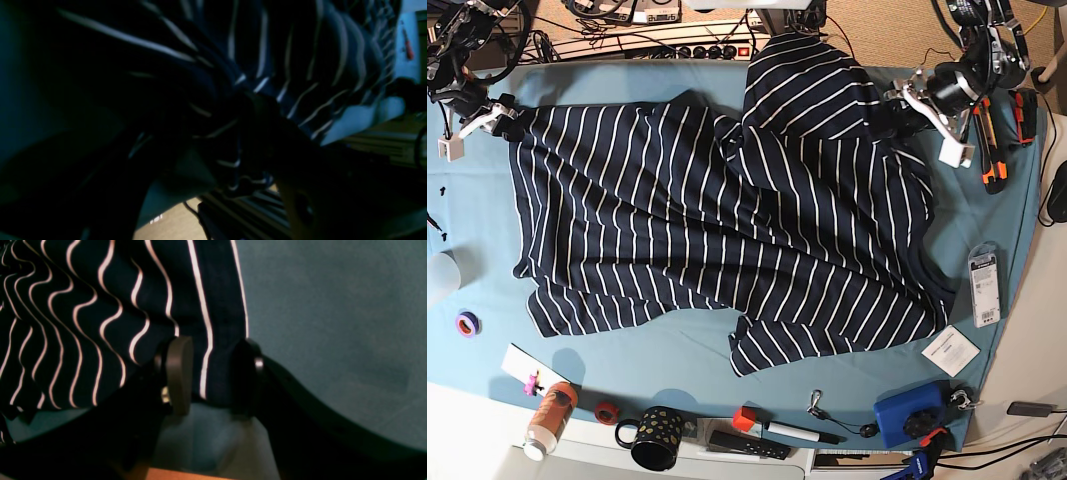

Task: Layout the t-shirt on the table in an organized manner, then fold the t-shirt properly
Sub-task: 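Grasp the shirt's two shoulder corners with the left and right grippers, then lift the shirt with both grippers and swing it across the table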

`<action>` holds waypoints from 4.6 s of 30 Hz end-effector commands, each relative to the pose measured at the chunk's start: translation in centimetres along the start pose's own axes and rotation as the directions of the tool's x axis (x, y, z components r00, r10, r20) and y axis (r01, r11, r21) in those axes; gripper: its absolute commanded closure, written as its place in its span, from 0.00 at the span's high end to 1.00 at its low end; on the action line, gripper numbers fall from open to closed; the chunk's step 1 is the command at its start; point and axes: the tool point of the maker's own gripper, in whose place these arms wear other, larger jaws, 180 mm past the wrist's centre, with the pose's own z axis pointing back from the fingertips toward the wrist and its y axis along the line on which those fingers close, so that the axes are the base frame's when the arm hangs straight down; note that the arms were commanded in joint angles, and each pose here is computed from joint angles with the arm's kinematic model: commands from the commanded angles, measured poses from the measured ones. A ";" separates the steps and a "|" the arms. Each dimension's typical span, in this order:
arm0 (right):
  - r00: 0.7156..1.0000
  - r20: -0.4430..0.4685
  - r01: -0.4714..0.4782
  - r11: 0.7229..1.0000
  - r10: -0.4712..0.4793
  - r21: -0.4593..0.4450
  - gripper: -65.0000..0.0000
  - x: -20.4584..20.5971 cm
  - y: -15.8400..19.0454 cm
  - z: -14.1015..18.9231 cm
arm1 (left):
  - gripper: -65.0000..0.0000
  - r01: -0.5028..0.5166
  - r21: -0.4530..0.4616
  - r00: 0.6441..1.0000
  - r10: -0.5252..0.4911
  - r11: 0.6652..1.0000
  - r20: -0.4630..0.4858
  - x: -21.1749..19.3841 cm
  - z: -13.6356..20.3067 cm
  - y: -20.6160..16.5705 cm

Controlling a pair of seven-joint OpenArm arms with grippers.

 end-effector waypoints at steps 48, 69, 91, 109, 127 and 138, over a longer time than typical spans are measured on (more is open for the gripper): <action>0.993 0.067 0.093 0.993 -0.098 0.079 0.35 -0.4 0.9 1.4 | 0.00 0.001 0.206 0.999 -0.012 0.979 0.049 1.8 4.2 5.5; 0.945 0.326 -0.031 0.999 0.033 -0.014 0.00 10.8 -2.7 8.8 | 0.00 0.084 0.187 0.996 -0.081 0.979 -0.021 2.2 5.5 5.9; 0.750 0.648 -0.270 0.956 0.133 0.115 0.00 23.2 2.9 16.9 | 0.00 0.553 -0.043 0.802 -0.517 0.832 0.298 9.4 9.3 -8.7; 0.668 0.487 -0.399 0.823 0.563 -0.405 0.00 36.1 5.7 13.2 | 0.00 0.543 0.344 0.545 -0.633 0.766 0.550 26.9 12.6 -4.7; 0.560 0.810 -0.137 0.984 0.173 -0.115 0.00 52.4 12.7 12.6 | 0.00 0.624 0.337 0.489 -0.689 0.705 0.535 49.6 5.7 -13.4; 0.727 0.670 -0.178 0.984 0.154 -0.033 0.00 49.8 13.5 10.4 | 0.00 0.620 0.206 0.609 -0.630 0.757 0.481 52.7 12.1 -16.2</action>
